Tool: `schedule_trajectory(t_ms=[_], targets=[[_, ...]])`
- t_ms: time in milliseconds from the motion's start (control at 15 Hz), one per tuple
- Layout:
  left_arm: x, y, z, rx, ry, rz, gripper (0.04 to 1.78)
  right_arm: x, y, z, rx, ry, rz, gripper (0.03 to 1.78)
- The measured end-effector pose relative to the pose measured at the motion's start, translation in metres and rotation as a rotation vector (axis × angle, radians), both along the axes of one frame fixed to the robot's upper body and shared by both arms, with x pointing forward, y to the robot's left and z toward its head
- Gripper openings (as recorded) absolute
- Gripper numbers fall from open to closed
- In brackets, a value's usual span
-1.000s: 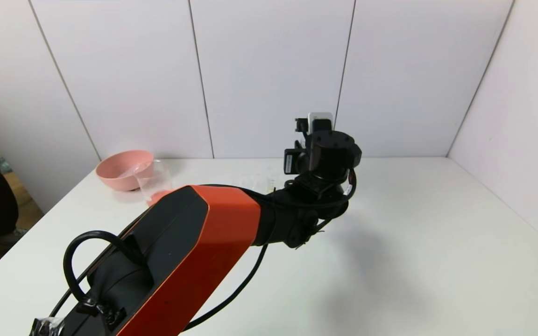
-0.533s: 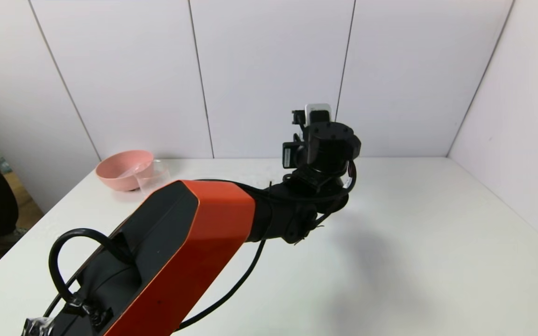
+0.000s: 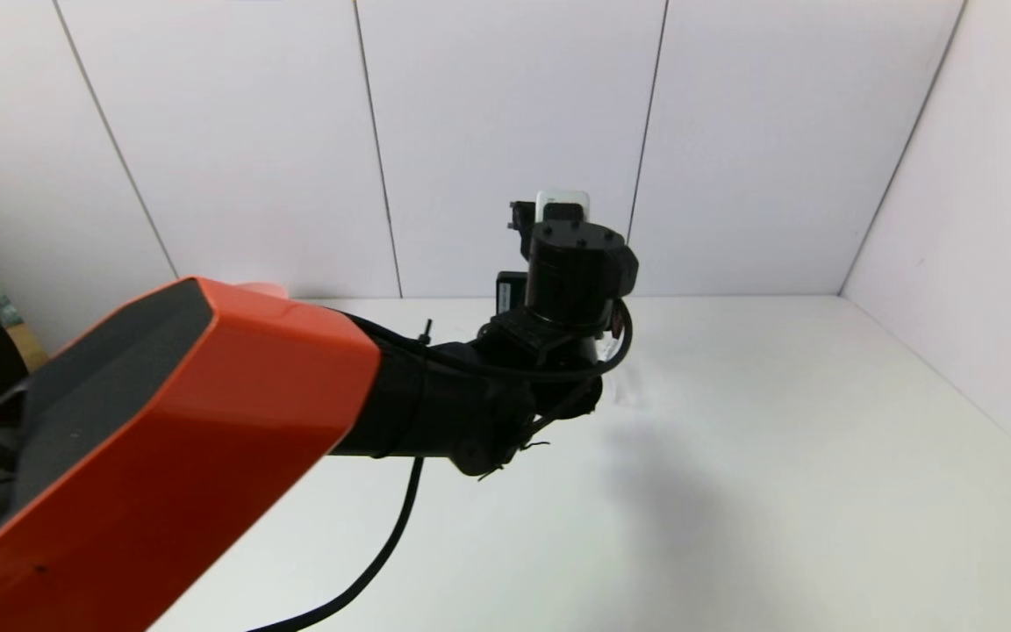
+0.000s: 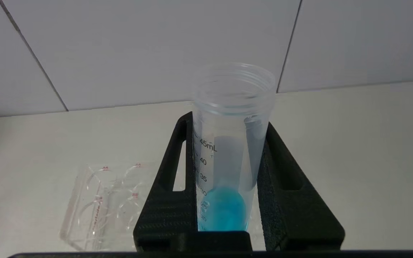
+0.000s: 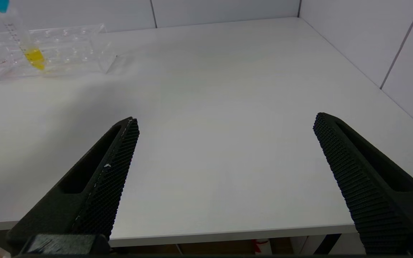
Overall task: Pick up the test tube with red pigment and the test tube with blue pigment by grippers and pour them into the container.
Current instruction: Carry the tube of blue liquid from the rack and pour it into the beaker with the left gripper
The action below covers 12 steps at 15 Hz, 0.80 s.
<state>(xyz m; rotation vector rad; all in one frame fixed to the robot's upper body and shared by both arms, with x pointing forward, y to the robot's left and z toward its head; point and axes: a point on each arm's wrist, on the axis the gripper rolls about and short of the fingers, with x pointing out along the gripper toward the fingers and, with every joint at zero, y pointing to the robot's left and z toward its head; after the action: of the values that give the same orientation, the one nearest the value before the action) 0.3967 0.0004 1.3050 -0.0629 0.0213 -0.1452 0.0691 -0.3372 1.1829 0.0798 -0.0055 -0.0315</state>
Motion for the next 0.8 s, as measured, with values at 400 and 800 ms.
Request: schedule_trajectory(t_ms=[400, 800], targets=[[-0.039, 0.085, 0.031, 0.016, 0.022, -0.163, 0.49, 0.0, 0.0, 0.0, 0.0, 0.0, 0.0, 1.77], [-0.072, 0.217, 0.045, 0.03, 0.082, -0.216, 0.49, 0.0, 0.0, 0.0, 0.001, 0.0, 0.0, 1.77]])
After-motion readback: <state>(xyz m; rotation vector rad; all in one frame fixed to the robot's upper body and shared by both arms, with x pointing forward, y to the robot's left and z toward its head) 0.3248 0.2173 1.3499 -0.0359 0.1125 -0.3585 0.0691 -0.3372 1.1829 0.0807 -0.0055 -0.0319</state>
